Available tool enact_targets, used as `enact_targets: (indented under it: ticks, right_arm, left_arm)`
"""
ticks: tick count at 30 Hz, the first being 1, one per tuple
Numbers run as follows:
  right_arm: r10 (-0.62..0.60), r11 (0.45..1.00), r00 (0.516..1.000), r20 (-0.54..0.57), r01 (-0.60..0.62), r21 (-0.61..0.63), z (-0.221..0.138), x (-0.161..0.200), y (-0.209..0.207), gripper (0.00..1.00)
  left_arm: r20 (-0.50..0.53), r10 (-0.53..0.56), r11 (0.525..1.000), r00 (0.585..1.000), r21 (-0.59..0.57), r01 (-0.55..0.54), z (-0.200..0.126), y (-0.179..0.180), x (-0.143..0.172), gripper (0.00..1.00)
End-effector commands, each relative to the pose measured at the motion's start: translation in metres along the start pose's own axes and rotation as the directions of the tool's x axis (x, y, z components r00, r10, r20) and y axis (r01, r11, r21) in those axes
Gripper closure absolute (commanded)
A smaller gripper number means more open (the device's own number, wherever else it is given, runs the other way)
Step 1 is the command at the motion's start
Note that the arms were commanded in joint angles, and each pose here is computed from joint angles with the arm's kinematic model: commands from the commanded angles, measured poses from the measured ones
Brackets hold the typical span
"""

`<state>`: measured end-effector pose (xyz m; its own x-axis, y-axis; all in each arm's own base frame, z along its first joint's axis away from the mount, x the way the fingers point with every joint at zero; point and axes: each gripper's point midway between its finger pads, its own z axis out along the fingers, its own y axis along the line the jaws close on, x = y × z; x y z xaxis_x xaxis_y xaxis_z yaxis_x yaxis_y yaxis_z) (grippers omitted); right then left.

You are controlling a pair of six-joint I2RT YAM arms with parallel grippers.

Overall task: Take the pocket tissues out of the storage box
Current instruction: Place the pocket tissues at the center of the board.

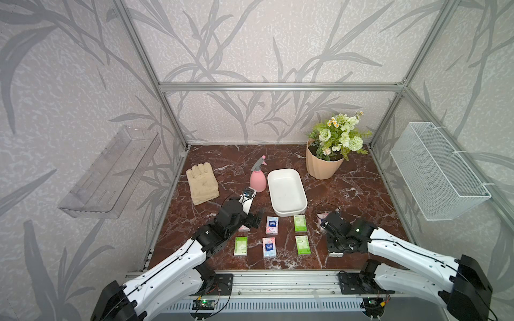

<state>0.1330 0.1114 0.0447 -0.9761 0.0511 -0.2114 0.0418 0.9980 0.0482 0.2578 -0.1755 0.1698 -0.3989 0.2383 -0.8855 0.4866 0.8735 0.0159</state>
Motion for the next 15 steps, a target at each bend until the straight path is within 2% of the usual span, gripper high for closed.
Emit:
enact_targets:
  ticks: [1,10,15]
  right_arm:
    - [-0.009,0.999,0.999,0.032,0.010,-0.031,0.008,-0.007,0.011,0.47]
    - [-0.032,0.999,0.999,-0.009,0.032,0.020,0.023,0.002,0.002,0.45]
    - [-0.032,0.998,0.999,0.000,0.032,0.045,0.020,0.003,-0.006,0.36]
  left_arm:
    - [0.000,-0.002,1.000,1.000,0.001,0.002,0.002,0.000,0.003,0.00]
    - [-0.012,0.012,1.000,1.000,-0.016,-0.012,0.004,0.003,0.007,0.00]
    - [-0.018,0.011,1.000,1.000,-0.015,-0.011,0.004,0.003,0.009,0.00]
